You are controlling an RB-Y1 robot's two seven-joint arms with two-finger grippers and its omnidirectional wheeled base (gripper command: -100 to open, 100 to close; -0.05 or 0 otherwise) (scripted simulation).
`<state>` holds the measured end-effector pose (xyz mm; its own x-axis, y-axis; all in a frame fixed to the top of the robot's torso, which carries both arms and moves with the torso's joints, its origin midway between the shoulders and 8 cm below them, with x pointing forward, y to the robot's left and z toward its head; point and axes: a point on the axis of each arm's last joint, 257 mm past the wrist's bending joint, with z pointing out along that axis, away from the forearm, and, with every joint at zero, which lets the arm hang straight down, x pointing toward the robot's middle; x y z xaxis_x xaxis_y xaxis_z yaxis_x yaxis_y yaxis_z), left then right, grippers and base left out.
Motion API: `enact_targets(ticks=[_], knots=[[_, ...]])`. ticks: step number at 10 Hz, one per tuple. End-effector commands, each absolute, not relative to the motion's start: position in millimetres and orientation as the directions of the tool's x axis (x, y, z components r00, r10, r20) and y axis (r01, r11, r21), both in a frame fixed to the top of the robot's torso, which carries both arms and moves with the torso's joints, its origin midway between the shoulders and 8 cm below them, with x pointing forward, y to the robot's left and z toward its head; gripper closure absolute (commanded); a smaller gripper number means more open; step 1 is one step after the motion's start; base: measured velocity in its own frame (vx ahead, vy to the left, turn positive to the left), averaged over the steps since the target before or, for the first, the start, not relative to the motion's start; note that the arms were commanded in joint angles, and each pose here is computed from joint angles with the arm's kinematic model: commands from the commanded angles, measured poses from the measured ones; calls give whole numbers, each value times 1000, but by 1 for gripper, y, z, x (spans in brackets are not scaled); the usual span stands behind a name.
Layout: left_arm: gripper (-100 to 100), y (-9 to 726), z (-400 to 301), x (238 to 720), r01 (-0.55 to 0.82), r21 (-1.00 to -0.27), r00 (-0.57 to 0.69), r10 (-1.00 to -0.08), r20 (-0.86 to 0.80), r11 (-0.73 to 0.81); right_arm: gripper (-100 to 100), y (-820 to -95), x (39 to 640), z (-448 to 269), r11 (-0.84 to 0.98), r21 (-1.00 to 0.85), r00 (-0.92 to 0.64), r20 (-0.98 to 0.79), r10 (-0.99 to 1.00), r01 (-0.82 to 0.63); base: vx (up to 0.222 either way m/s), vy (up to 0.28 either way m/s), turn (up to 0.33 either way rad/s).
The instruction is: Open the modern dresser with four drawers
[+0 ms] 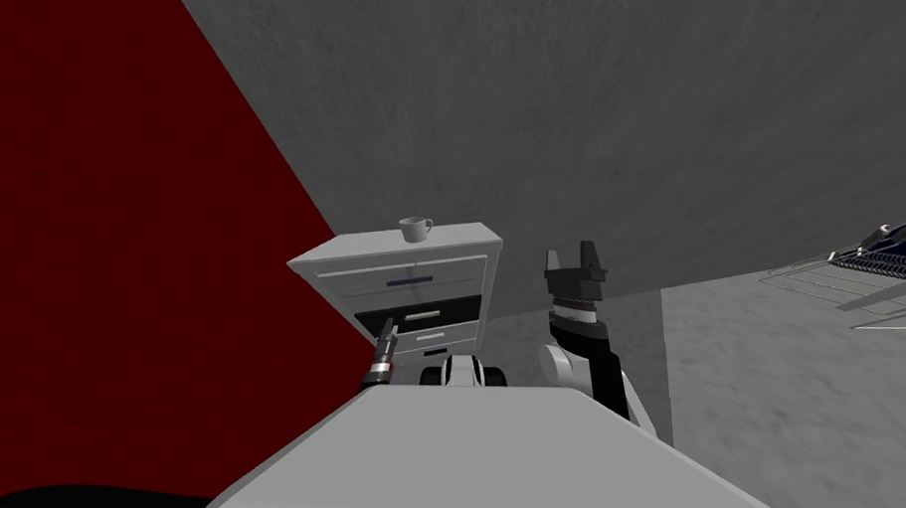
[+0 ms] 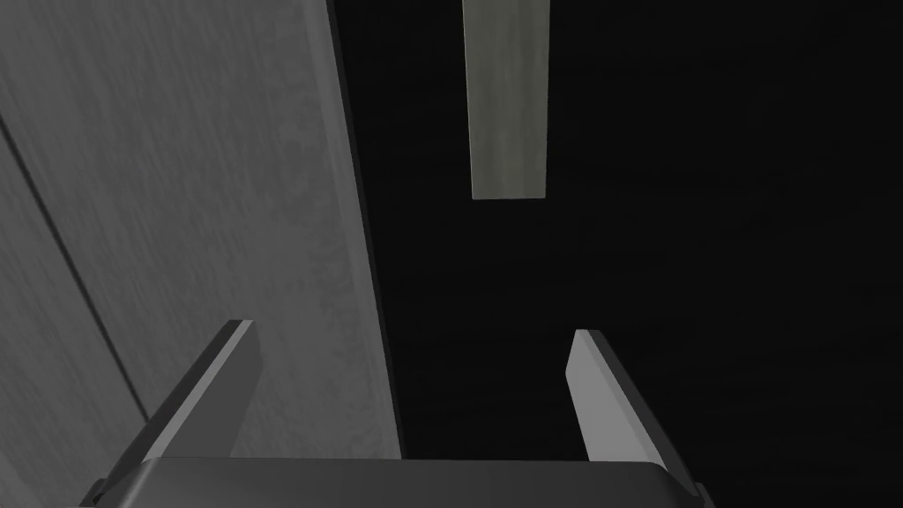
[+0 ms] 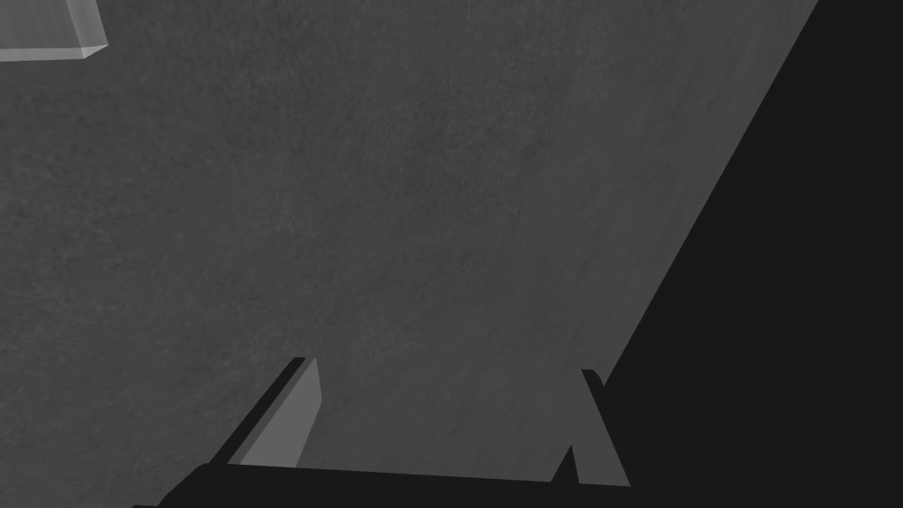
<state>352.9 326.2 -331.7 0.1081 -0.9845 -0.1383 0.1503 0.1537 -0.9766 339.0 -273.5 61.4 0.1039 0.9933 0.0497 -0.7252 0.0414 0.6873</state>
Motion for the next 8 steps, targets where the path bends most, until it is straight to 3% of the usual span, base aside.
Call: enact_targets(ticks=[1,8], knots=[[-100,319,-351,347,121,-985,118,-987,-113,127,0,-274,339,61,41,687,104,50,993,-725,37,-7,-3],[-100,285,-378,339,86,-996,155,-988,-9,22,0,-274,339,61,41,687,104,50,993,-725,28,-5,-1]])
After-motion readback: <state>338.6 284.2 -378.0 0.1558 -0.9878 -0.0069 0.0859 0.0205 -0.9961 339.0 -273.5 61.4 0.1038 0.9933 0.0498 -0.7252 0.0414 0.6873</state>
